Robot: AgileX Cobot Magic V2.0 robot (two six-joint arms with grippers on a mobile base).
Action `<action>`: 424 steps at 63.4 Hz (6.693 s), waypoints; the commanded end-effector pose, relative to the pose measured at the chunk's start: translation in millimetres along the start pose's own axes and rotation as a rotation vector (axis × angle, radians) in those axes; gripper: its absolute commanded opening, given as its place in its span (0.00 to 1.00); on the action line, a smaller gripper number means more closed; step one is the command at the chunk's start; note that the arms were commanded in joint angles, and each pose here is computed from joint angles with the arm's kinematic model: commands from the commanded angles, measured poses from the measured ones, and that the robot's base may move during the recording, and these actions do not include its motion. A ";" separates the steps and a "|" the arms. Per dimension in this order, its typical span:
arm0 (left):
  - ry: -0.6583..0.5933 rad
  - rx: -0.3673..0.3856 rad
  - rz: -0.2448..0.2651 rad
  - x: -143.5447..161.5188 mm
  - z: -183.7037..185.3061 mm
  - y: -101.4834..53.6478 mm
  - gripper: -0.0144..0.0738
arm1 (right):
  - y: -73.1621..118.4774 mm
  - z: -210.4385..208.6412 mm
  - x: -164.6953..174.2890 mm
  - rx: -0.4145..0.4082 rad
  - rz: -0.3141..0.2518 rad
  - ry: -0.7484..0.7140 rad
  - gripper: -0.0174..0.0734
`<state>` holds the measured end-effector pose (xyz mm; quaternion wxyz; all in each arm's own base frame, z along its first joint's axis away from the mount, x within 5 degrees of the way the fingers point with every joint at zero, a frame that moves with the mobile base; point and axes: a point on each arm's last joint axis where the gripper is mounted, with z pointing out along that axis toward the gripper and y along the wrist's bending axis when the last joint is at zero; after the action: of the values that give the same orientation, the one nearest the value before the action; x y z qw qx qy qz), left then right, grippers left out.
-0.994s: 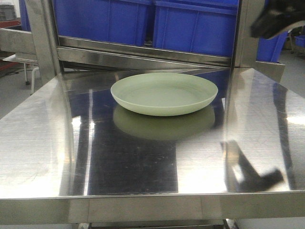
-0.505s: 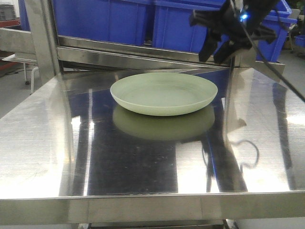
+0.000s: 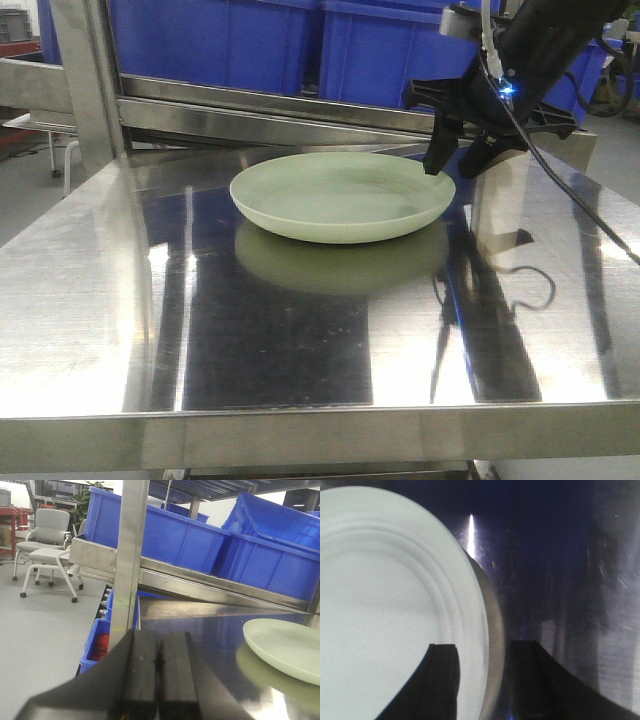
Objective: Place green plate on second shelf with right arm
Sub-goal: 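Lower the right gripper onto the pale green plate's rim and close it, then lift the gripped plate up off the table with the right gripper, then hold the plate raised in the right gripper while turning away, then carry the plate in the right gripper while driving across the floor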
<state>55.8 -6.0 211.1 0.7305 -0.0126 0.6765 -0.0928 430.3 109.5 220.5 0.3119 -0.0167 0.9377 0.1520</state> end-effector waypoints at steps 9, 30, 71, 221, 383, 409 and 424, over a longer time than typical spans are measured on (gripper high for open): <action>-0.053 0.010 -0.009 5.7 -0.6 0.9 0.31 | 5.4 -23.6 -25.3 -0.019 0.006 -0.148 0.58; -0.053 0.010 -0.009 5.7 -0.6 0.9 0.31 | 6.3 -7.8 -15.2 -0.021 0.007 -0.081 0.58; -0.053 0.010 -0.009 5.7 -0.6 0.9 0.31 | 17.7 -29.5 -18.6 -0.061 0.017 -0.065 0.25; -0.053 0.010 -0.009 5.7 -0.6 0.9 0.31 | -12.4 -315.6 218.4 -0.039 -0.316 -1.272 0.25; -0.053 0.016 -0.010 5.7 -0.6 0.5 0.31 | -12.4 -315.6 218.4 -0.039 -0.316 -1.272 0.25; -0.053 0.016 -0.010 5.7 -0.6 0.5 0.31 | -12.4 -315.6 218.4 -0.039 -0.316 -1.272 0.25; -0.053 0.016 -0.010 5.7 -0.6 0.5 0.31 | -12.4 -315.6 218.4 -0.039 -0.316 -1.272 0.25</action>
<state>55.8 -6.2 211.1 0.7304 -0.0118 0.6765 -0.0937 78.0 19.0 306.6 0.7811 -0.0743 0.6131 0.0919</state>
